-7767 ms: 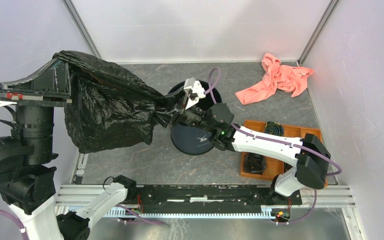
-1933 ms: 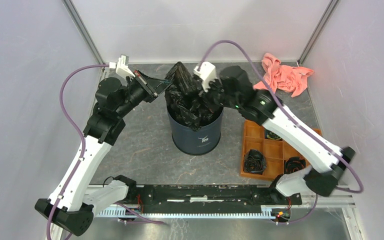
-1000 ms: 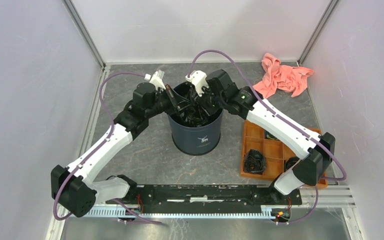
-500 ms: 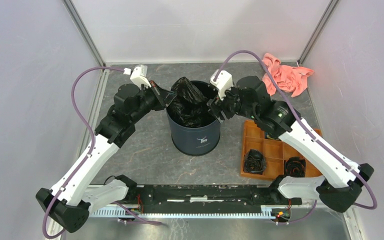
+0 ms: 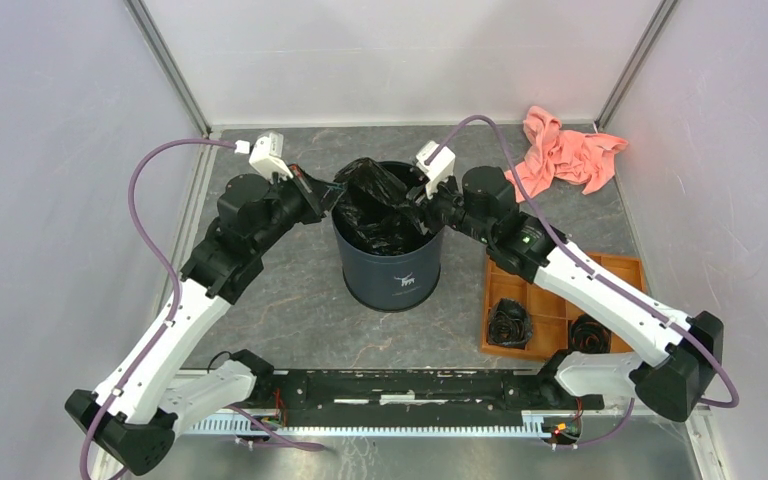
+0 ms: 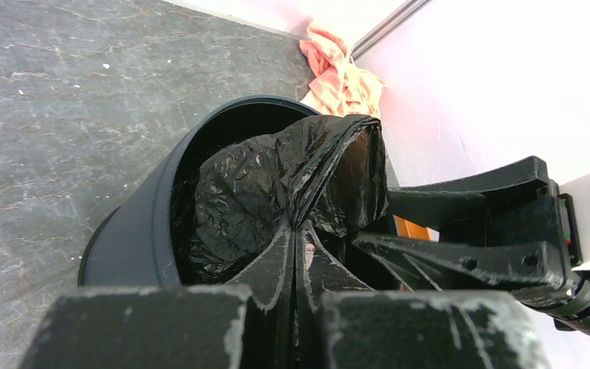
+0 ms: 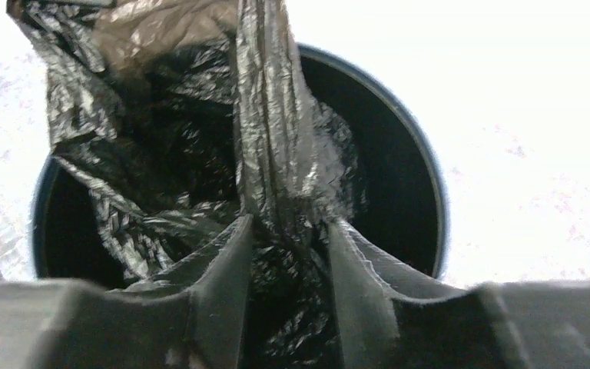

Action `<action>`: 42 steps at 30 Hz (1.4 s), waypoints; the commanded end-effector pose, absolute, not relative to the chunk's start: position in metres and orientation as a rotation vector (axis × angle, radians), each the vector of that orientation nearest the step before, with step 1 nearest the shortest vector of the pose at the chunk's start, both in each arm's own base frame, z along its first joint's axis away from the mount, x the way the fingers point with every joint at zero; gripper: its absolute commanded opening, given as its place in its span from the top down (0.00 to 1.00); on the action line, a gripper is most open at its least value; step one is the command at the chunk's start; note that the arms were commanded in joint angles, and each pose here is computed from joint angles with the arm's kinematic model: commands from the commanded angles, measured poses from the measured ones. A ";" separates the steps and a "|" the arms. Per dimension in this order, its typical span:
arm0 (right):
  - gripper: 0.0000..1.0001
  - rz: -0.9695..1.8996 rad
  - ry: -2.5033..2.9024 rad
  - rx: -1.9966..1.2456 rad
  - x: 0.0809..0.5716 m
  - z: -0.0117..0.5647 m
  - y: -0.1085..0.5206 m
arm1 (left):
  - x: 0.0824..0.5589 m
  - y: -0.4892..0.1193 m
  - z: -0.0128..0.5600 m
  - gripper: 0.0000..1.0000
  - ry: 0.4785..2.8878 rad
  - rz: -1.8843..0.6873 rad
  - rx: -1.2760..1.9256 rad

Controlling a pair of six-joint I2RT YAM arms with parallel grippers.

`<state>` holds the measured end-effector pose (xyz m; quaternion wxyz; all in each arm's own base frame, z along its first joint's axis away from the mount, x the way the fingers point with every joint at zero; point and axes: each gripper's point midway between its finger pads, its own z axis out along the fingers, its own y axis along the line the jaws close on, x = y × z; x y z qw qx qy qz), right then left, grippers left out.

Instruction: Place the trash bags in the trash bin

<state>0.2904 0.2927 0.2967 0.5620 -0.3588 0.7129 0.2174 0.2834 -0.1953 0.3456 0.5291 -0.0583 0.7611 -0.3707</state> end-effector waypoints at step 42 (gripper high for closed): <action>1.00 0.940 1.540 -0.425 0.287 0.485 0.301 | 0.222 -0.184 0.359 0.05 1.831 -1.103 -0.251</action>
